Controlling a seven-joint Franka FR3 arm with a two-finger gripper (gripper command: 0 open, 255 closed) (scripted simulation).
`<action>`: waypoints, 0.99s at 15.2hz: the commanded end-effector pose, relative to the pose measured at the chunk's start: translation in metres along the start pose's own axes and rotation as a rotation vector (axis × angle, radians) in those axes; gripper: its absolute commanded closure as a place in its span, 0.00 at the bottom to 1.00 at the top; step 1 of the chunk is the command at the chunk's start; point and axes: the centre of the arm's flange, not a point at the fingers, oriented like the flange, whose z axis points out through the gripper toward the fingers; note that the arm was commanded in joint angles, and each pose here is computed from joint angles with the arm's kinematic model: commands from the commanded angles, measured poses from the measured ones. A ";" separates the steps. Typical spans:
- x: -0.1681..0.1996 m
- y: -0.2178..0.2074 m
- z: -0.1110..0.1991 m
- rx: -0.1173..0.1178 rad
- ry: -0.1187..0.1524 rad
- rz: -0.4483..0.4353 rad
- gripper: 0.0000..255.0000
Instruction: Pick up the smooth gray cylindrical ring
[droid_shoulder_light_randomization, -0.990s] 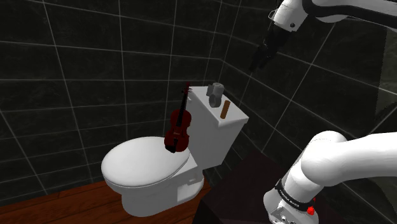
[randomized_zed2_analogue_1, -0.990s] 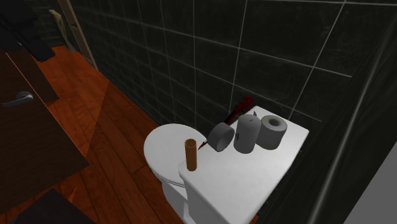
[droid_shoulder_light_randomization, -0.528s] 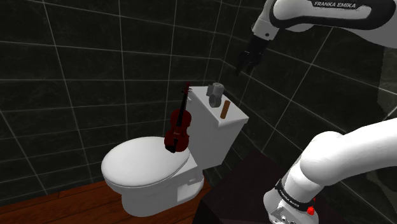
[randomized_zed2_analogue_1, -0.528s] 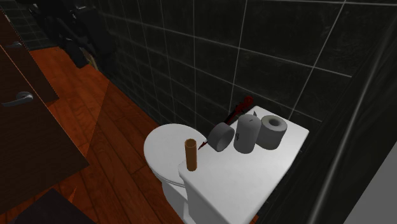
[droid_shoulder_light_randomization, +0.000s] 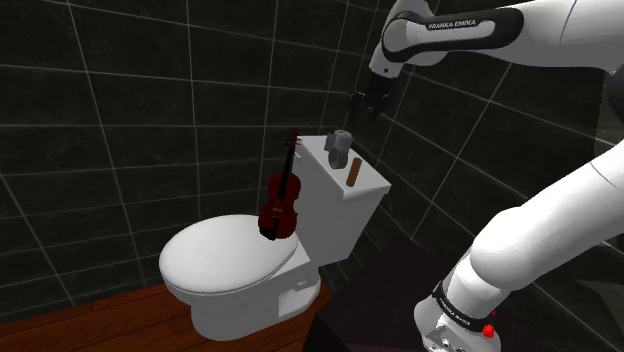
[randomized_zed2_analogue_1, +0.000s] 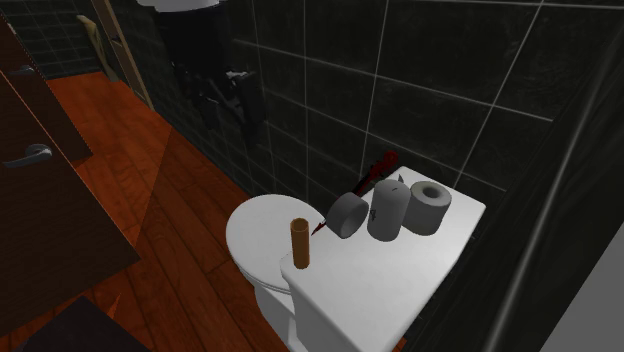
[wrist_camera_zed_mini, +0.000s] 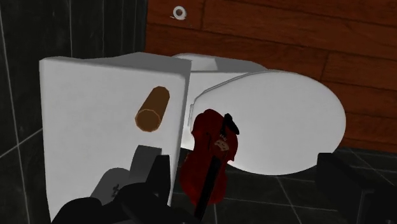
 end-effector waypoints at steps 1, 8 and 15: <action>0.019 0.012 0.018 -0.003 -0.015 0.030 0.00; 0.084 0.048 0.082 -0.011 -0.066 0.131 0.00; 0.141 0.091 0.148 -0.019 -0.118 0.232 0.00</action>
